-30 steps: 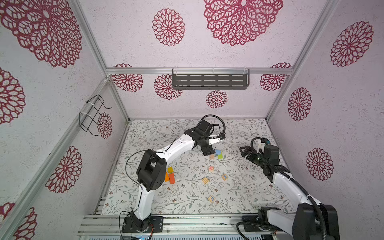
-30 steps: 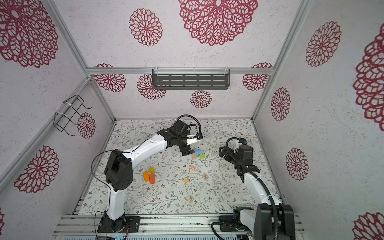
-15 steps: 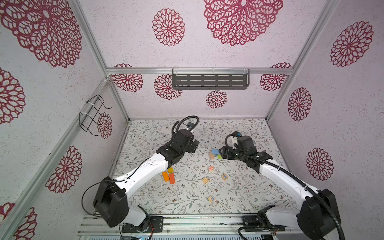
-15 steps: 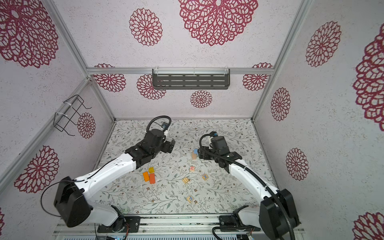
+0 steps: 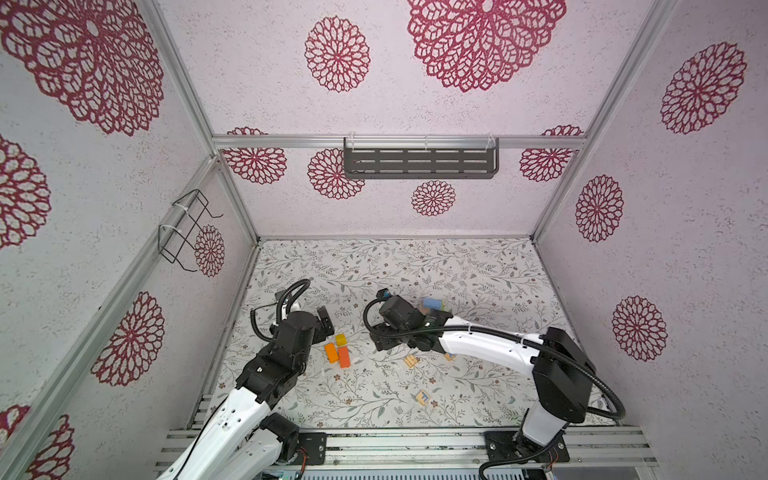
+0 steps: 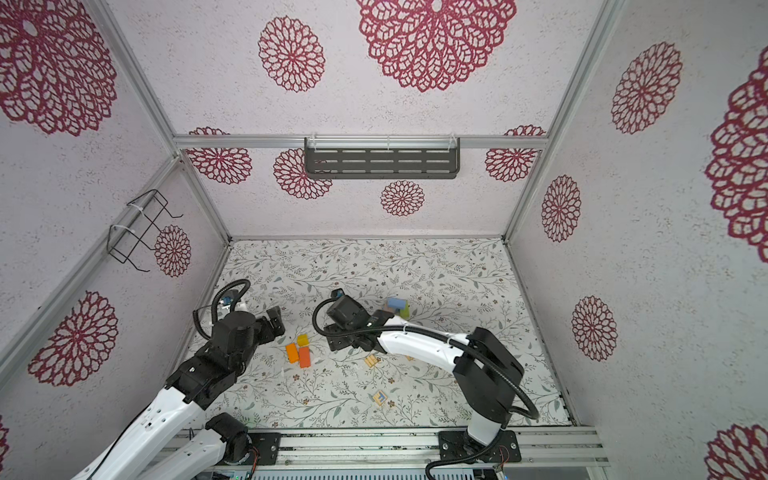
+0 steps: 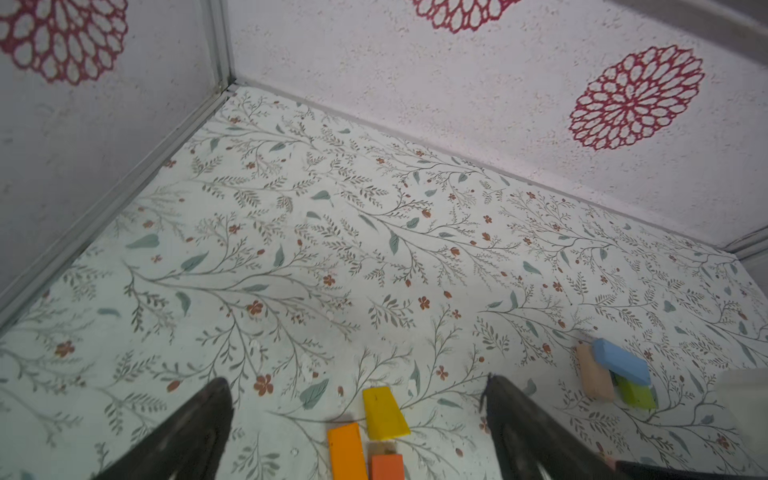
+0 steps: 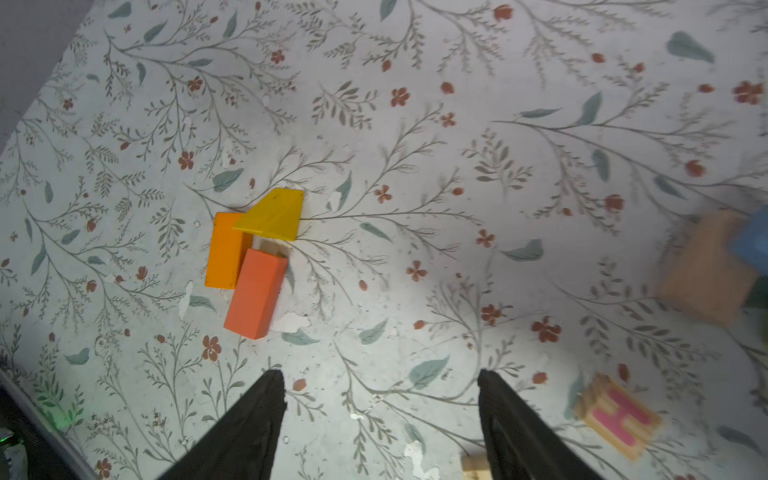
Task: Build the wood block tower
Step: 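Lower the right gripper over the red block beside the orange and yellow blocks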
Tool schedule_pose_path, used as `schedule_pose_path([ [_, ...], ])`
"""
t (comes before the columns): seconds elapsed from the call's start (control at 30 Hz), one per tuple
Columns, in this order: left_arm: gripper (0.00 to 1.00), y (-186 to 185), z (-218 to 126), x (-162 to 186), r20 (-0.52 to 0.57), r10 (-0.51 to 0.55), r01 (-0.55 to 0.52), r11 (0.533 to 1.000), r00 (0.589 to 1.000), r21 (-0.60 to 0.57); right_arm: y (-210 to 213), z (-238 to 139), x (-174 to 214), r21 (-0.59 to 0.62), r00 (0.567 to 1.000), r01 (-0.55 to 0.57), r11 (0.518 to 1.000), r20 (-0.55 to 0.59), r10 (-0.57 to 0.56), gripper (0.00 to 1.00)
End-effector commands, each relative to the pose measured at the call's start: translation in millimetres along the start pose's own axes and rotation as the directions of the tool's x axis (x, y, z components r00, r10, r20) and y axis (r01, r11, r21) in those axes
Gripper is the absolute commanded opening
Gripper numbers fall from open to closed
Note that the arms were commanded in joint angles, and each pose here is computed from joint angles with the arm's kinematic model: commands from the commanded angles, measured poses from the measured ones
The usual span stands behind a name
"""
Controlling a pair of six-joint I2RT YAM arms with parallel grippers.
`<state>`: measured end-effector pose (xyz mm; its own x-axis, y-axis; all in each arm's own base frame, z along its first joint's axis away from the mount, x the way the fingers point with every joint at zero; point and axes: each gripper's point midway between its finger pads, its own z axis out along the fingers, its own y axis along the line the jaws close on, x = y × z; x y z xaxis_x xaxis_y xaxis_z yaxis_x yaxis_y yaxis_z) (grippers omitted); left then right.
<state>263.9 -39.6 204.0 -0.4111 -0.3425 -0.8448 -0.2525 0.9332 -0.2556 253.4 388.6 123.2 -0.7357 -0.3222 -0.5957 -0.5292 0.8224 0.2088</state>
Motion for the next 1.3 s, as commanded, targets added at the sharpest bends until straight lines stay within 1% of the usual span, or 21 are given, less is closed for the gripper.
schedule_pose_path([
  [0.0, 0.97, 29, -12, 8, 0.028, -0.158, 0.159, 0.986, 0.987, -0.042, 31, 17, 2, -0.032, 1.000, 0.001, 0.999, -0.014, -0.002, 0.75],
  [0.07, 0.97, 39, -18, 9, 0.061, -0.213, 0.215, 0.976, 0.975, -0.026, 47, 30, 11, -0.034, 0.998, 0.031, 0.999, -0.049, -0.033, 0.74],
  [0.17, 0.97, 53, -20, 15, 0.085, -0.272, 0.276, 0.960, 0.959, -0.038, 65, 44, 22, -0.042, 0.993, 0.066, 0.997, -0.092, -0.070, 0.73],
  [0.23, 0.97, 53, -17, 21, 0.075, -0.307, 0.309, 0.951, 0.949, -0.018, 72, 51, 26, -0.046, 0.991, 0.076, 0.996, -0.110, -0.080, 0.71],
  [0.33, 0.97, 55, -11, 29, 0.057, -0.330, 0.331, 0.943, 0.942, -0.025, 81, 62, 32, -0.055, 0.987, 0.081, 0.995, -0.135, -0.088, 0.68],
  [0.43, 0.97, 55, -6, 34, 0.036, -0.326, 0.328, 0.944, 0.945, -0.033, 84, 69, 36, -0.051, 0.984, 0.086, 0.995, -0.151, -0.093, 0.65],
  [0.73, 0.97, 53, 5, 45, 0.003, -0.342, 0.342, 0.939, 0.940, -0.020, 84, 84, 45, -0.031, 0.976, 0.104, 0.994, -0.189, -0.108, 0.63],
  [0.97, 0.97, 54, 7, 49, -0.009, -0.343, 0.343, 0.939, 0.939, -0.027, 72, 90, 52, 0.021, 0.970, 0.133, 0.991, -0.206, -0.126, 0.63],
  [1.17, 0.97, 53, 8, 47, -0.013, -0.337, 0.336, 0.941, 0.942, -0.025, 56, 86, 50, 0.084, 0.970, 0.166, 0.983, -0.196, -0.147, 0.63],
  [1.27, 0.97, 46, 11, 48, -0.035, -0.317, 0.318, 0.948, 0.948, -0.003, 44, 84, 51, 0.107, 0.970, 0.163, 0.981, -0.199, -0.139, 0.63],
])
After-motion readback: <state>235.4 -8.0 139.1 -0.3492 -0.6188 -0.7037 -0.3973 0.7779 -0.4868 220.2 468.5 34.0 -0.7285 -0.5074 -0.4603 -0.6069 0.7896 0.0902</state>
